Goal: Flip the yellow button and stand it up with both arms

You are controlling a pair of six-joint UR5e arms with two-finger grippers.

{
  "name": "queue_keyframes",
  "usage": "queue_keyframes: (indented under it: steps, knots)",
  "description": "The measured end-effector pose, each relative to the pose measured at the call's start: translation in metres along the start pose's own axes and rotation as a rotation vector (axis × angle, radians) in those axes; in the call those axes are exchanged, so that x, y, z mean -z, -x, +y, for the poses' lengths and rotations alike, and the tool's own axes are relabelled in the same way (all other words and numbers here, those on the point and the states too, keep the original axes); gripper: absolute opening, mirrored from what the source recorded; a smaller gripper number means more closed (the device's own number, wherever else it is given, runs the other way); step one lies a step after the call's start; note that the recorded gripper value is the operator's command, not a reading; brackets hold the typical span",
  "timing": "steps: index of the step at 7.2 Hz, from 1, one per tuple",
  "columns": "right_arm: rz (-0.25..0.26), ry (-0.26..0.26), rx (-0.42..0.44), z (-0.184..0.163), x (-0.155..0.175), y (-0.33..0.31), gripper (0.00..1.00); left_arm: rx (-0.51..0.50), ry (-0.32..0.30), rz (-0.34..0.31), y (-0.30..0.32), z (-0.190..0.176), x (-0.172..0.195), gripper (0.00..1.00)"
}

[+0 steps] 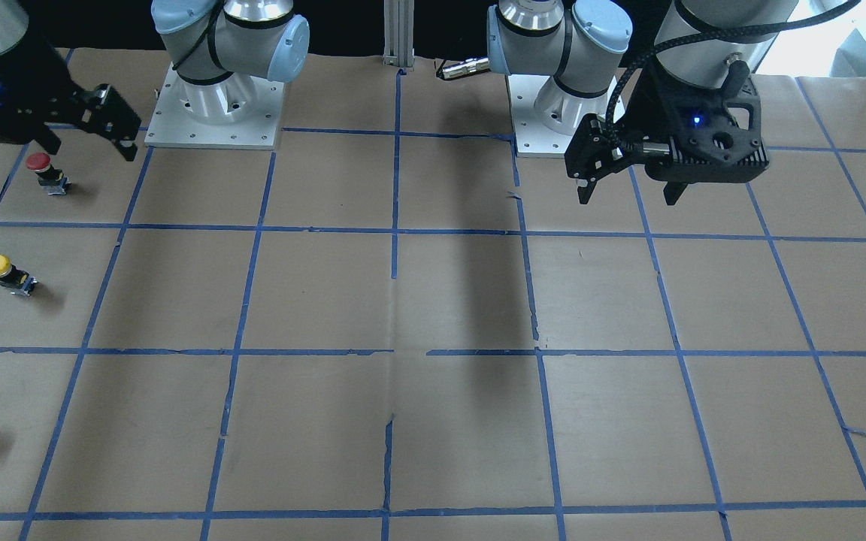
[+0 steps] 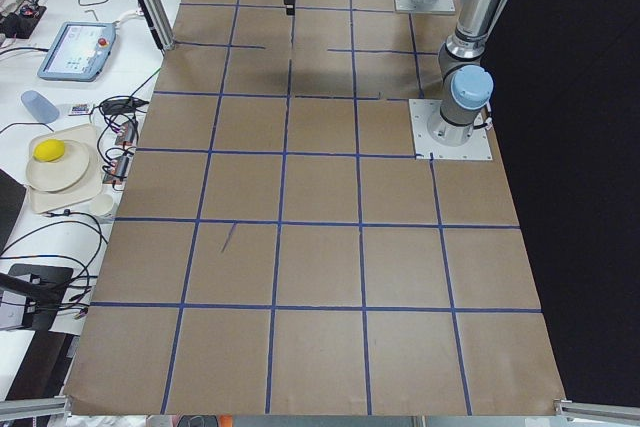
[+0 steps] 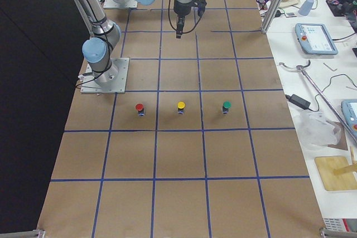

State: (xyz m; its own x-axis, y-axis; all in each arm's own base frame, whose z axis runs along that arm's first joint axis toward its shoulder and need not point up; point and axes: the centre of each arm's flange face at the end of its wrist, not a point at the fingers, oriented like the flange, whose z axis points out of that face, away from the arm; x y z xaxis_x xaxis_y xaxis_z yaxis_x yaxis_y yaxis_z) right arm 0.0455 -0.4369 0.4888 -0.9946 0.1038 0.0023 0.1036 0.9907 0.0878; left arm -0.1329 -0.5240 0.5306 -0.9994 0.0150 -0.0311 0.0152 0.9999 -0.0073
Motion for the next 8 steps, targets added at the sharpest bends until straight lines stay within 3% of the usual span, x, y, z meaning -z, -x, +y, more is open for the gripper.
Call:
queue_keyframes:
  steps: [2, 5, 8]
  knots:
    - [0.01, -0.003, -0.005, 0.029, 0.007, 0.054, 1.0, 0.001, 0.0, 0.0, 0.001, 0.0, 0.0, 1.0]
    - [0.011, 0.026, 0.006, 0.027, -0.006, 0.069, 1.0, 0.002, 0.0, 0.0, 0.001, 0.0, 0.0, 1.0]
    - [0.014, 0.017, 0.008, 0.028, -0.002, 0.069, 1.0, 0.003, -0.001, 0.0, 0.001, 0.0, 0.0, 1.0]
